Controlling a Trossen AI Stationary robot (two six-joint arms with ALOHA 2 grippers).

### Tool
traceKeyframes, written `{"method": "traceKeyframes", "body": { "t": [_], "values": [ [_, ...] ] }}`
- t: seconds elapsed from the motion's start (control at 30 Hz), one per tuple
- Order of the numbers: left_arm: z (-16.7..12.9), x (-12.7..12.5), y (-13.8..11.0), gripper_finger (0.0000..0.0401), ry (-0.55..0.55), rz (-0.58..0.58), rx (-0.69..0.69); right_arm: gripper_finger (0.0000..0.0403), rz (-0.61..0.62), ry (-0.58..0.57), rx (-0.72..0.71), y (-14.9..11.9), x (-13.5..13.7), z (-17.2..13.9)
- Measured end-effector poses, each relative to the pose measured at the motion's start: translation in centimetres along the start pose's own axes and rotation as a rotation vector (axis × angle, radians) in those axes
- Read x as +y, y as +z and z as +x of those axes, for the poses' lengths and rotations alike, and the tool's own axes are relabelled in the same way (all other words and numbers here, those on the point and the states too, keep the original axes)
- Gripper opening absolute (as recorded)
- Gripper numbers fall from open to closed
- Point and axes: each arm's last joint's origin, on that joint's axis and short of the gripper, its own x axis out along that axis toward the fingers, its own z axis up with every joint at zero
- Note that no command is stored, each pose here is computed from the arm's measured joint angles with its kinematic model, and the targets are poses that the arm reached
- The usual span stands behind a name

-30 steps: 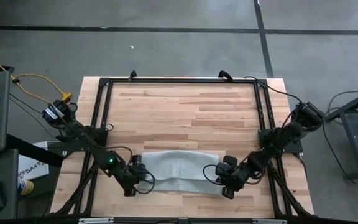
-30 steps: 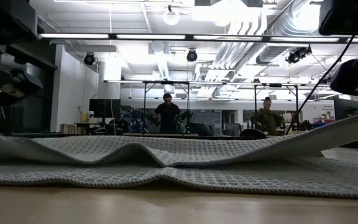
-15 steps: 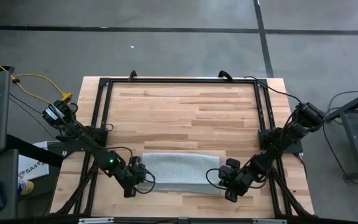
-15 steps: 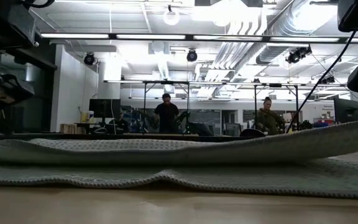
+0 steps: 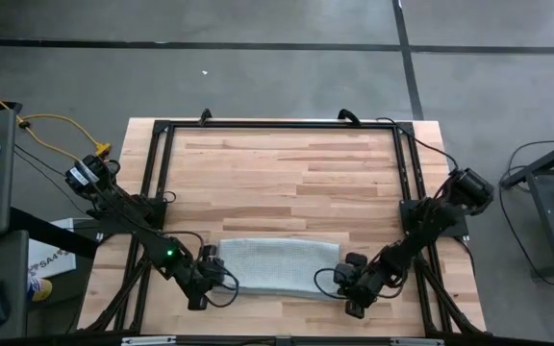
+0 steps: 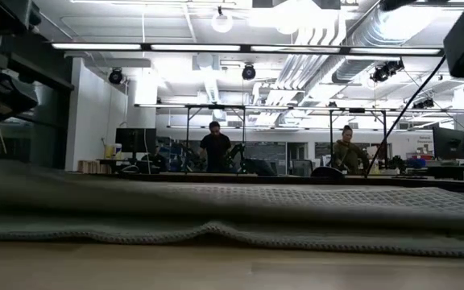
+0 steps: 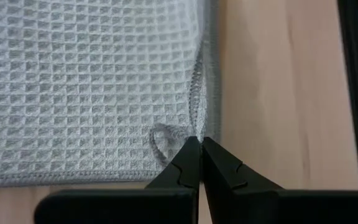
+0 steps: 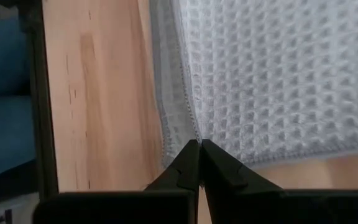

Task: Fold microfiber towels
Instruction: Fold the gray microfiber cloth

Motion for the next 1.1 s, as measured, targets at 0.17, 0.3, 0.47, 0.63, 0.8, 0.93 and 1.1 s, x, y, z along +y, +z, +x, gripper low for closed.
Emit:
{"method": "traceKeyframes", "body": {
  "t": [0.17,0.3,0.47,0.63,0.8,0.93,1.1],
  "values": [
    [0.0,0.0,0.0,0.0001,0.002,0.0,0.001,0.0004,0.005,0.039,-0.012,0.0,0.3,1.0],
    [0.0,0.0,0.0,0.0001,0.003,-0.003,0.002,0.0004,0.0,0.041,-0.013,-0.2,0.4,0.9],
    [0.0,0.0,0.0,0.0001,0.004,-0.003,0.004,0.0004,0.0,0.042,-0.011,-0.2,0.4,0.9],
    [0.0,0.0,0.0,0.0001,0.004,-0.003,0.004,0.0004,-0.02,0.053,-0.024,0.3,1.1,0.7],
    [0.0,0.0,0.0,0.0001,0.004,-0.005,0.005,0.0004,-0.025,0.052,-0.025,0.5,1.3,0.6],
    [0.0,0.1,-0.1,0.0001,0.008,-0.019,0.014,0.0004,-0.023,0.053,-0.021,0.5,1.3,0.6],
    [0.0,0.2,-0.2,0.0001,0.008,-0.033,0.032,0.0004,-0.008,0.06,-0.014,0.4,1.4,0.6]
  ]
}}
